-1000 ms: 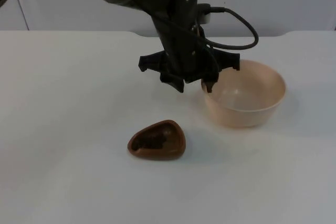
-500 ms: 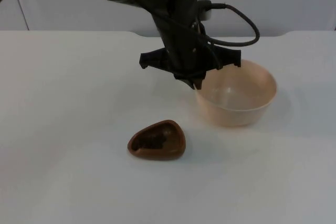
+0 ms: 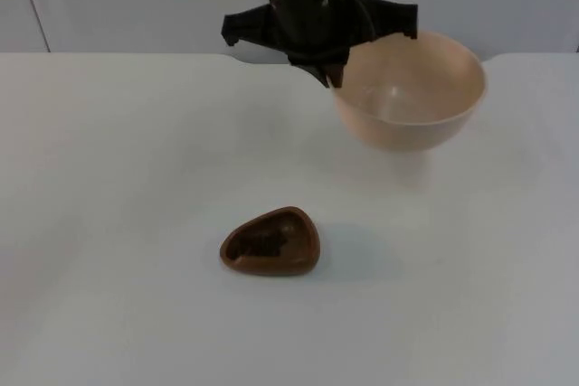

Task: Pick up the bowl with the left hand and pour the coffee beans from the cup into the bowl with the right hand.

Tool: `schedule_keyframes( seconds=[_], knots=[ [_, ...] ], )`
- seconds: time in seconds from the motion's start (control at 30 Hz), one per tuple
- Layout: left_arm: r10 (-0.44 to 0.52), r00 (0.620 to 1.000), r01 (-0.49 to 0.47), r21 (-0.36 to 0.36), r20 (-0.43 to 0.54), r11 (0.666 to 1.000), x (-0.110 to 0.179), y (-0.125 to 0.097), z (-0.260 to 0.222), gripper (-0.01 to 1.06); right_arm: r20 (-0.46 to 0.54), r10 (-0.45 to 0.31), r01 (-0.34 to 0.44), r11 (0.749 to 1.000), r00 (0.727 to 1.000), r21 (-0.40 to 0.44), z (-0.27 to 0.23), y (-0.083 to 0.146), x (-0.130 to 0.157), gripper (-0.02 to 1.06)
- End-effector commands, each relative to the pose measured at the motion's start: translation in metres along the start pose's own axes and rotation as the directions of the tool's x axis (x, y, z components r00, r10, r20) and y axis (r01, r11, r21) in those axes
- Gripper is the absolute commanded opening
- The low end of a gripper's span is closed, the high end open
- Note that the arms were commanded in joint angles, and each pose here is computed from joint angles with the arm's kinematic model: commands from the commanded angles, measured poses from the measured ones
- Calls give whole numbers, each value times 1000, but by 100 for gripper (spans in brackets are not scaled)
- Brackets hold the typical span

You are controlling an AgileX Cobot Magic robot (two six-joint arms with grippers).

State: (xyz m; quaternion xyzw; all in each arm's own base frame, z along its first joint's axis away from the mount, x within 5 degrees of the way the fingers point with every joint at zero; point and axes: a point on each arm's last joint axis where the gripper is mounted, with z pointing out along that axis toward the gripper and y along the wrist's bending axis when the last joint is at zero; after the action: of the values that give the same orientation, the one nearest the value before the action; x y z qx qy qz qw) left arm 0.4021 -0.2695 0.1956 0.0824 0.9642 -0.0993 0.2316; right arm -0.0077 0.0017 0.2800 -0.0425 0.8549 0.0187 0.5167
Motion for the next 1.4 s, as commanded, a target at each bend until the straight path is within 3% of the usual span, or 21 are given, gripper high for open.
schedule_keyframes(
  seconds=[0.0, 0.3, 0.5, 0.83, 0.93, 1.37],
  knots=[
    [8, 1000, -8, -9, 3, 1000, -2, -1, -13, 0, 9, 4, -4, 1000, 1000, 10, 0, 0, 0, 105],
    [6, 1000, -7, -18, -19, 1000, -2, 0, -30, 0, 9, 4, -4, 1000, 1000, 10, 0, 0, 0, 105],
    [1, 1000, -1, 5, 15, 1000, 0, 1, -46, 0, 9, 4, -4, 1000, 1000, 10, 0, 0, 0, 105],
    [-24, 999, 23, 24, 22, 999, 54, 25, -50, 0, 9, 4, -4, 1000, 1000, 10, 0, 0, 0, 105],
    [-61, 998, 60, 27, 31, 998, 67, 39, -61, 0, 9, 4, -4, 1000, 1000, 10, 0, 0, 0, 105],
    [-163, 986, 166, -74, 45, 983, 97, 113, -100, 0, 9, 4, -4, 1000, 1000, 10, 0, 0, 0, 105]
  ],
)
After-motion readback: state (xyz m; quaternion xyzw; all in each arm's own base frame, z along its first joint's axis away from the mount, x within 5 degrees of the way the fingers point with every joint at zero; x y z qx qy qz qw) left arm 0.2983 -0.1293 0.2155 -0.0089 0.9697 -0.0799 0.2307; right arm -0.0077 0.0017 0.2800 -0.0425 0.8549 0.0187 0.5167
